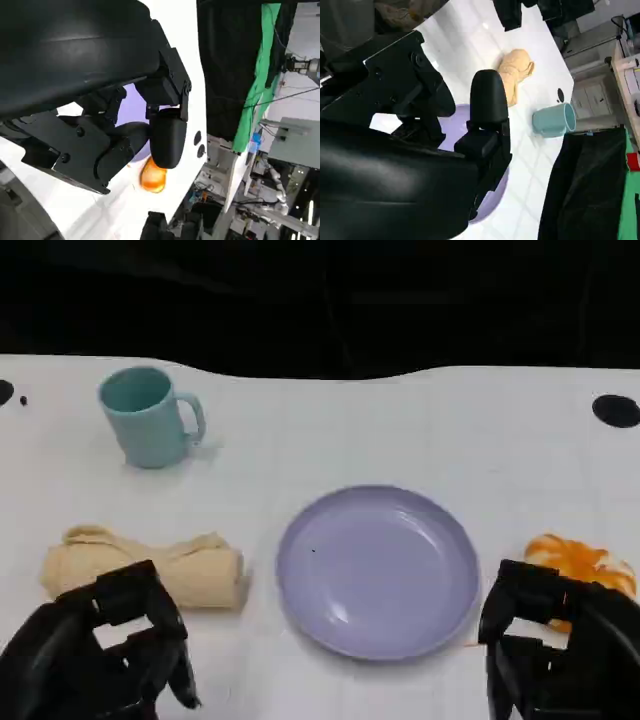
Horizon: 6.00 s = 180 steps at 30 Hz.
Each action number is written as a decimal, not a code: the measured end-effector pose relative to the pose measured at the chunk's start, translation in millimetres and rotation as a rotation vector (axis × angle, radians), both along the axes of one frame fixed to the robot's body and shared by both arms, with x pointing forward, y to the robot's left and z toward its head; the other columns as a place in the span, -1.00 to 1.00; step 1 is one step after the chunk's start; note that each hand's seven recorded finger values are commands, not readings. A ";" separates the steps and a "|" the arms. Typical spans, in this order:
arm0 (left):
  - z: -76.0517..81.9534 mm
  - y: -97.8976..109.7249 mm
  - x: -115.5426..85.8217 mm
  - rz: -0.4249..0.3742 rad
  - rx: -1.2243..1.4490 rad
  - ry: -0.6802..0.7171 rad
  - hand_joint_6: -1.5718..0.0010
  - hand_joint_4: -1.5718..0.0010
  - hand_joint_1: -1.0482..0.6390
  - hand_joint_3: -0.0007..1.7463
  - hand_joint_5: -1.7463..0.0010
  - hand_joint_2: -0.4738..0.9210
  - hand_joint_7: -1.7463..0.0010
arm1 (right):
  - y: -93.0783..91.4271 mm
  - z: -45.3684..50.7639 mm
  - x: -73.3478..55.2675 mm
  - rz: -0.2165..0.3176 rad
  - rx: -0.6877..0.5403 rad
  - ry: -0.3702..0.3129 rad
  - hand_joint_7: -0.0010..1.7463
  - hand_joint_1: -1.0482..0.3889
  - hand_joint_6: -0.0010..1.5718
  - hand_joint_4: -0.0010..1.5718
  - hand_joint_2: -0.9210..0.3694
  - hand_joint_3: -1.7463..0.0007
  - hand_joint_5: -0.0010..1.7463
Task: Grasp the towel on the left side of the plate with the left hand and place it into the plate.
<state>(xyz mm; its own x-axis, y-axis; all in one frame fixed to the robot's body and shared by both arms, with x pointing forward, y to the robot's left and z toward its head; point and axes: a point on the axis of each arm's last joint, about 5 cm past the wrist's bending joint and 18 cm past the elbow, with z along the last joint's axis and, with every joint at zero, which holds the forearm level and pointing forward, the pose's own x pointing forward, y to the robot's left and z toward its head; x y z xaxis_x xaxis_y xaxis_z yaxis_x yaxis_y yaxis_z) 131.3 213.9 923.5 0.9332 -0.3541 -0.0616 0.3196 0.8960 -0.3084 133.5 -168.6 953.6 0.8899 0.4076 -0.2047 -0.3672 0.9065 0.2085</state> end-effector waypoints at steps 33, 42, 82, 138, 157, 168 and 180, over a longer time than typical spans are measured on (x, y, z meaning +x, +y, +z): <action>-0.1 -1.3 0.0 0.005 0.003 0.000 -0.05 0.03 0.06 0.16 -0.63 0.50 -0.20 | 0.7 0.4 -0.4 0.004 -0.003 -0.003 0.86 0.50 -0.14 0.04 -0.38 -0.62 1.00; 16.4 -6.6 -0.6 0.133 0.209 -0.109 0.12 0.28 -0.09 -0.75 0.01 0.99 0.73 | 1.5 1.4 -1.3 -0.002 -0.008 0.007 0.87 0.53 -0.15 0.06 -0.40 -0.64 1.00; -9.1 -41.3 117.1 -0.240 1.701 -0.150 0.61 0.50 -0.36 -1.00 0.91 0.96 0.99 | 4.1 0.0 -2.1 0.011 -0.013 0.008 0.88 0.50 -0.13 0.07 -0.35 -0.63 1.00; 13.4 -175.1 111.8 -0.158 1.234 -0.573 0.01 0.02 -0.03 -0.09 -1.00 0.51 -0.09 | -2.3 -0.3 -2.3 0.008 -0.009 0.004 0.83 0.48 -0.13 0.05 -0.36 -0.61 1.00; 26.7 -163.7 107.4 -0.355 1.352 -0.523 0.74 0.78 -0.72 -0.77 0.61 1.00 0.98 | -0.4 -0.4 -2.5 0.016 -0.005 0.006 0.84 0.46 -0.13 0.05 -0.37 -0.61 1.00; 56.3 -117.8 105.1 -0.339 1.076 -0.465 0.59 0.62 -0.54 -0.62 0.44 1.00 0.93 | 2.4 0.9 -1.6 0.004 -0.014 0.014 0.85 0.48 -0.12 0.05 -0.35 -0.62 1.00; 48.2 -52.8 75.2 -0.164 0.504 -0.428 -0.24 -0.06 0.03 -0.42 -0.01 0.88 0.71 | 3.8 3.4 -2.2 0.008 -0.016 0.011 0.85 0.48 -0.11 0.04 -0.33 -0.63 1.00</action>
